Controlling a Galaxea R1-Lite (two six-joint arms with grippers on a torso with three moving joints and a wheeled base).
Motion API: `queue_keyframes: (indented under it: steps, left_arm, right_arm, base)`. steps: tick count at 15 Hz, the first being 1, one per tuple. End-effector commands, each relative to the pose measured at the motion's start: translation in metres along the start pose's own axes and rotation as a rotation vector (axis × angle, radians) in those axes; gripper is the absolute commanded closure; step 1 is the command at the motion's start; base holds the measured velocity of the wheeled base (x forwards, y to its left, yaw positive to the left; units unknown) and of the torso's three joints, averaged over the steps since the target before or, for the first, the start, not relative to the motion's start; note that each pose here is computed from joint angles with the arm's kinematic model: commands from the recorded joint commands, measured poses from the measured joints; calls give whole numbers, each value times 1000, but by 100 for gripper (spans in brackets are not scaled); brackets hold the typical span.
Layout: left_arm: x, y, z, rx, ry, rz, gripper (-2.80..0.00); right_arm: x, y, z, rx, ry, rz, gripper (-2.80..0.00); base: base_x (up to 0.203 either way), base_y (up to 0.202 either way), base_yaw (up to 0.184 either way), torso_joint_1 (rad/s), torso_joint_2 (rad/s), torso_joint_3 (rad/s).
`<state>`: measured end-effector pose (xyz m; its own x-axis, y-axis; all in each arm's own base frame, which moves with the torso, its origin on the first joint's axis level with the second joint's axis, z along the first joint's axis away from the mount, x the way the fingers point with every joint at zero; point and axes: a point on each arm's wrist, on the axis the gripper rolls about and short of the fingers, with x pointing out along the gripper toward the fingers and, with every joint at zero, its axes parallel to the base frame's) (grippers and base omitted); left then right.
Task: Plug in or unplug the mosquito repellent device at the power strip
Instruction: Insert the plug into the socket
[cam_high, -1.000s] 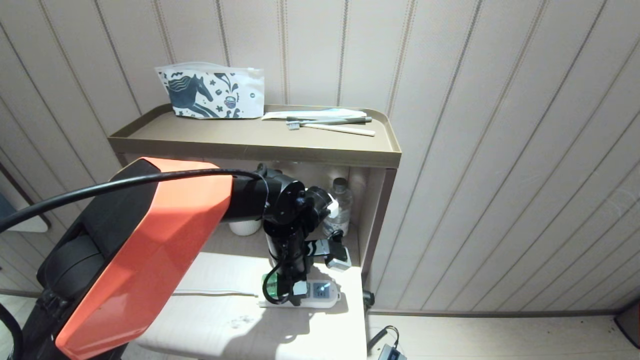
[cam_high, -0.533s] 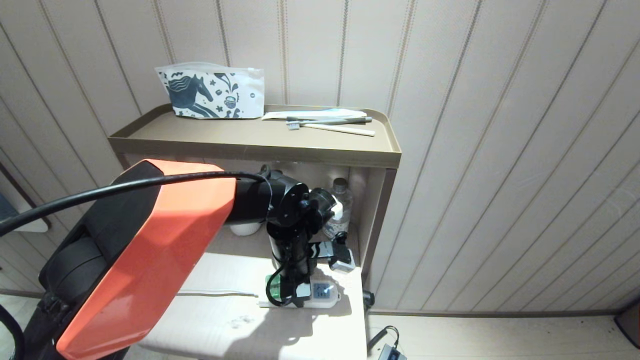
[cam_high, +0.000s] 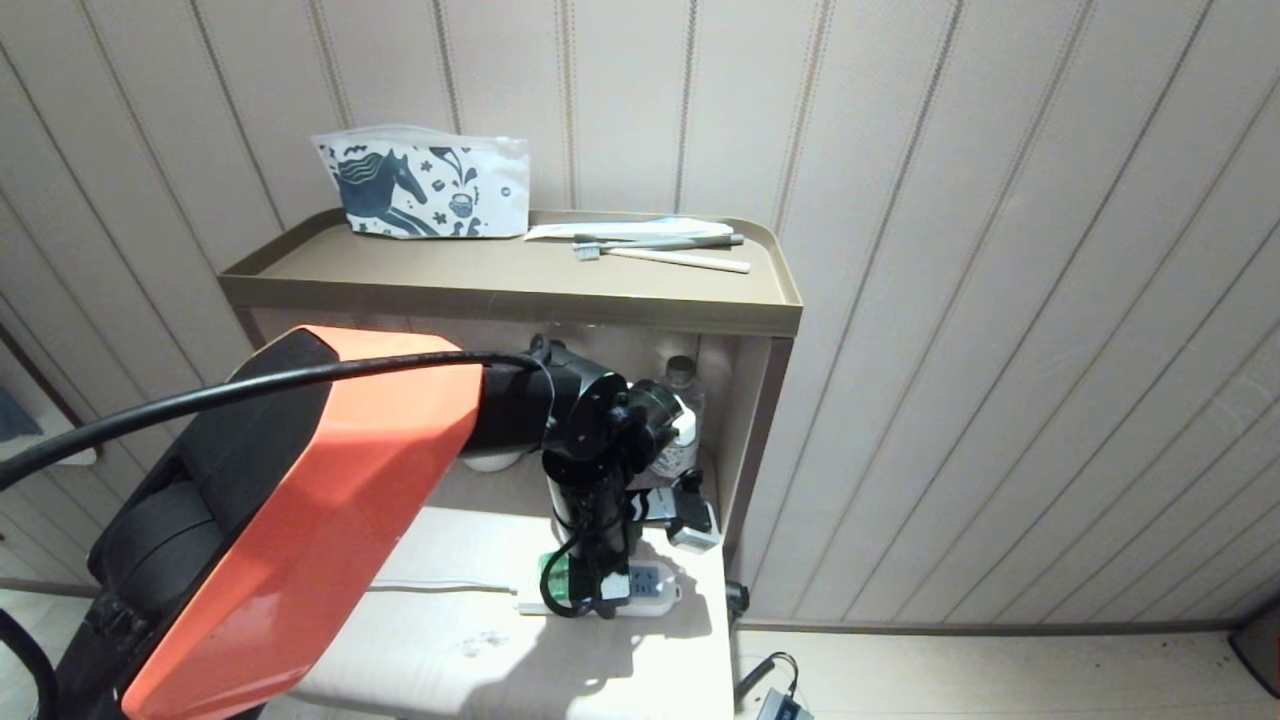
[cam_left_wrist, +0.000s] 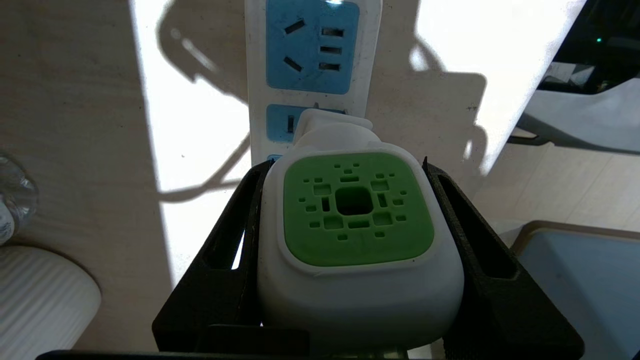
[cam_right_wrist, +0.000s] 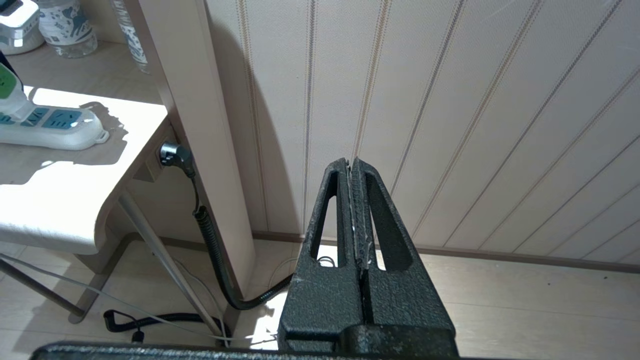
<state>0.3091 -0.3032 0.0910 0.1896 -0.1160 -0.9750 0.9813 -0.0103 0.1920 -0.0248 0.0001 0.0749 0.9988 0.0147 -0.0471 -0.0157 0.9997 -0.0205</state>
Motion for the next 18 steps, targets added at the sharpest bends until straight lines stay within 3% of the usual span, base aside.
queue_keyframes:
  steps: [1,18]
  left_arm:
    - [9,0,0,4,15,-4,0]
    - [-18,3,-3,-7,-17,46,0]
  right_arm:
    - [0,0,0,0,0,1,0]
    - [0,0,0,0,0,1,0]
  base:
    - [0,0,0,0,0,0]
    - [0,0,0,0,0,0]
